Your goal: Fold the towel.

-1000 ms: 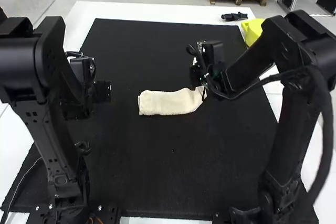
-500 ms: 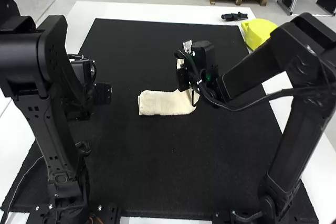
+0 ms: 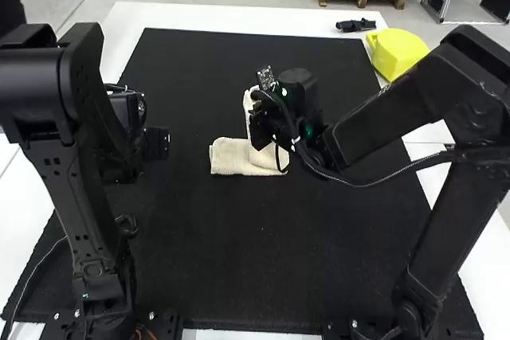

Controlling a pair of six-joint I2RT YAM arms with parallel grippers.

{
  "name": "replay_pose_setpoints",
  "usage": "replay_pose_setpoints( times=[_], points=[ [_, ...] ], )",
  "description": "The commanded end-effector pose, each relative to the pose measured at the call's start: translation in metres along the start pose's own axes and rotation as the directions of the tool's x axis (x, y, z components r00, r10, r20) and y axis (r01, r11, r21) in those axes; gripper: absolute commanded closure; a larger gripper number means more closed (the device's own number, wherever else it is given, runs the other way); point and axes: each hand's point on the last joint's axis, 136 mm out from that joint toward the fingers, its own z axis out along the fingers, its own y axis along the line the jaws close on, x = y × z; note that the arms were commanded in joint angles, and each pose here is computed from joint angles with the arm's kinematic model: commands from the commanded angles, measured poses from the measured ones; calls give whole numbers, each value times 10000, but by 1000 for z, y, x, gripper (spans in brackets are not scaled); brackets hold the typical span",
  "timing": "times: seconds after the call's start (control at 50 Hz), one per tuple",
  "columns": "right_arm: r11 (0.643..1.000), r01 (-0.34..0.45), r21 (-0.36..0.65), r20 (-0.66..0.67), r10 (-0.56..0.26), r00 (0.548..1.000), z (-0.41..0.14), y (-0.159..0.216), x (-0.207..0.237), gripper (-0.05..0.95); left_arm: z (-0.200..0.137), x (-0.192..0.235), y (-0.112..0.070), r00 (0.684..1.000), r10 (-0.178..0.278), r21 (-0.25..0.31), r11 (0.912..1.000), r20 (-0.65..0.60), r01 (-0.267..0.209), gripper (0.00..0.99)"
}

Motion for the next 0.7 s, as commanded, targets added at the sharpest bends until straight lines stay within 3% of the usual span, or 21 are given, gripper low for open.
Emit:
replay_pose_setpoints(
  times=[0.0, 0.36, 0.68],
  points=[
    [9983, 141, -563, 433, -116, 9990, -4, 15, -15, 916, 0, 0, 2, 9999, 96, -109, 9999, 47, -96, 39],
    [9906, 326, -1329, -6, -329, 9995, 12, 37, 10, 916, -2, 5, -1, 10000, 82, 50, 10000, -17, -82, 39],
    [9811, 378, -1898, 252, -337, 9991, 15, 51, 6, 916, -1, 13, -2, 9999, 83, 85, 9999, -76, -82, 39]
  ],
)
